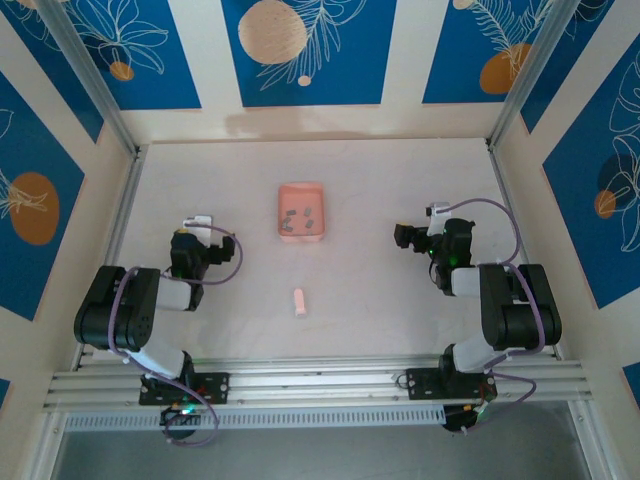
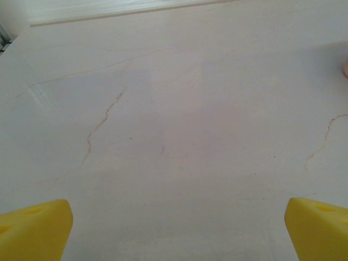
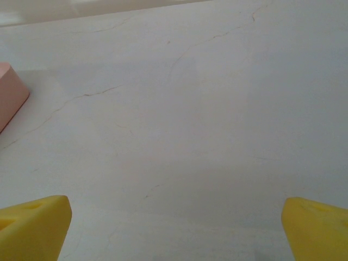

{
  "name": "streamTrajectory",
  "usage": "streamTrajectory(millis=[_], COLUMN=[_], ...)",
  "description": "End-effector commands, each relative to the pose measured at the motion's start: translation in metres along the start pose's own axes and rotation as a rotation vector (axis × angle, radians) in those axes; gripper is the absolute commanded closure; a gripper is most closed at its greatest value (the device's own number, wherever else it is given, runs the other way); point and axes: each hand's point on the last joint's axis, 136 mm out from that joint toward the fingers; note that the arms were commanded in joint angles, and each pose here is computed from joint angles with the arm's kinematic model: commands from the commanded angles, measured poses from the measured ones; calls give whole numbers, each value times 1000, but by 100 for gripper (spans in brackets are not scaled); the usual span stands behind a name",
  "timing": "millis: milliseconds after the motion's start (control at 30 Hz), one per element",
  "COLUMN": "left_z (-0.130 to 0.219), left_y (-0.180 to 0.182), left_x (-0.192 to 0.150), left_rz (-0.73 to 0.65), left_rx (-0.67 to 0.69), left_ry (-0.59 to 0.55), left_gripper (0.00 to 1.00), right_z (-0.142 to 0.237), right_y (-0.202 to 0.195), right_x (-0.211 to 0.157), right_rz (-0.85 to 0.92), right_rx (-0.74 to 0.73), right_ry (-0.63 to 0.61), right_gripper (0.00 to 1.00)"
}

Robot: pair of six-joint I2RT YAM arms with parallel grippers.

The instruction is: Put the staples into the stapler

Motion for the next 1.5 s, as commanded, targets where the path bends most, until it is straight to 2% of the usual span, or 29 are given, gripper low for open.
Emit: streamTrajectory(millis=[0,600,733,900,933,1033,1167,1267,1467], left_z=[-3,-3,0,12,14,25,34,35,29], left_y=[-1,-2,0,6,6,8,-9,-28,-102], left_x=[18,19,21,46,54,94,138,154,161], left_rz=[-20,-15,-13,-24,-31,71,157,146,13], left_rx=[-26,-31,-18,-8,-10,-28,-122,-131,-291], left_ry=[-45,-45,-61,-43,-28,-5,48,108,164], left_gripper=[0,0,0,2,4,8,21,29,30], right_z=[1,2,5,27,32,48,65,74,79], right_y=[3,1,-1,-2,-2,-6,-15,-33,-75], right_x=[11,13,27,71,79,98,100,90,57], right_rz=[24,12,-18,-119,-156,-277,-368,-456,-515], right_rx=[11,4,-17,-71,-83,-120,-170,-254,-406], right_ry=[-43,-41,-6,19,39,146,400,573,744], right_gripper=[1,1,1,1,1,1,1,1,1])
Point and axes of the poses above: each hand's point on the last joint's axis, 136 mm out from that joint toward the fingers, its own z axis back along the fingers, its own y axis along the line the jaws close on, x = y × z, and after that the axes turned 6 degrees about -z, right-handed
